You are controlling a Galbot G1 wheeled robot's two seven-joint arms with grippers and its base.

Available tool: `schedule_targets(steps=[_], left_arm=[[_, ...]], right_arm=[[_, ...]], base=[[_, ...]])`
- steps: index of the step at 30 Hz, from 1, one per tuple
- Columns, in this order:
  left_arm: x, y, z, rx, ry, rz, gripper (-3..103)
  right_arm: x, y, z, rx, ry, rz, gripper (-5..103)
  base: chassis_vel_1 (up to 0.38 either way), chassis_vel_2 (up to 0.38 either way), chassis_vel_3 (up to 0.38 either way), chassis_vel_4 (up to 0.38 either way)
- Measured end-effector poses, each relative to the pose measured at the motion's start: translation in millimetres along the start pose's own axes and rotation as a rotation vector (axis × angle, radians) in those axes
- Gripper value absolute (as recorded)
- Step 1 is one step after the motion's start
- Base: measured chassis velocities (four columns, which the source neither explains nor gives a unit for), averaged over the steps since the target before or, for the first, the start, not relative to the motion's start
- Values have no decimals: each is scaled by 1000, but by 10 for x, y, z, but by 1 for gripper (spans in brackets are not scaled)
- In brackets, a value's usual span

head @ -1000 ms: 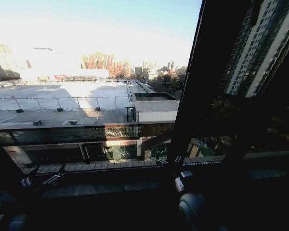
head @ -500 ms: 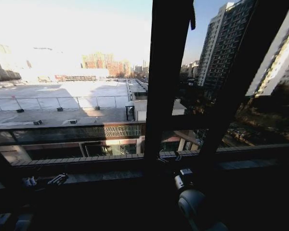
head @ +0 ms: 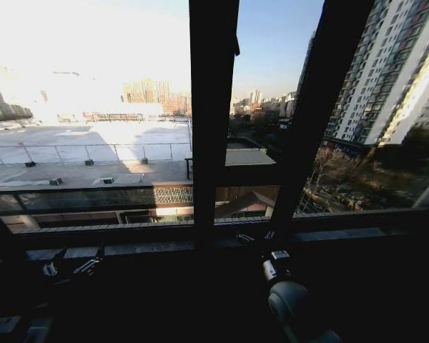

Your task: Open the curtains by pulling them apart, changing their state from closed to fully open.

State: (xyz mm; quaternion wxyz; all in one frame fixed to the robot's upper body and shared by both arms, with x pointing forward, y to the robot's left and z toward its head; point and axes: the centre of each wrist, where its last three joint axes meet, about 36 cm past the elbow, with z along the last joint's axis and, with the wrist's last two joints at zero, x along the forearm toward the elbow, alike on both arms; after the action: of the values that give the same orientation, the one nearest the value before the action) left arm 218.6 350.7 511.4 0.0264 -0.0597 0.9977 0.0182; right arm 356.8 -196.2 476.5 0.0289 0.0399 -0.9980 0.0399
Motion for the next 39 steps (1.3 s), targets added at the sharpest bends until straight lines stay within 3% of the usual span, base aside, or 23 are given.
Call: schedule_targets(steps=[13, 39], left_arm=[[19, 39, 4, 10, -16, -13, 100], [-56, -78, 16, 20, -26, 6, 100]], right_arm=[[14, -5, 0, -1, 0, 9, 100], [-76, -136, 66, 18, 12, 41, 100]], base=[[-72, -386, 73, 401], [-48, -387, 48, 383]])
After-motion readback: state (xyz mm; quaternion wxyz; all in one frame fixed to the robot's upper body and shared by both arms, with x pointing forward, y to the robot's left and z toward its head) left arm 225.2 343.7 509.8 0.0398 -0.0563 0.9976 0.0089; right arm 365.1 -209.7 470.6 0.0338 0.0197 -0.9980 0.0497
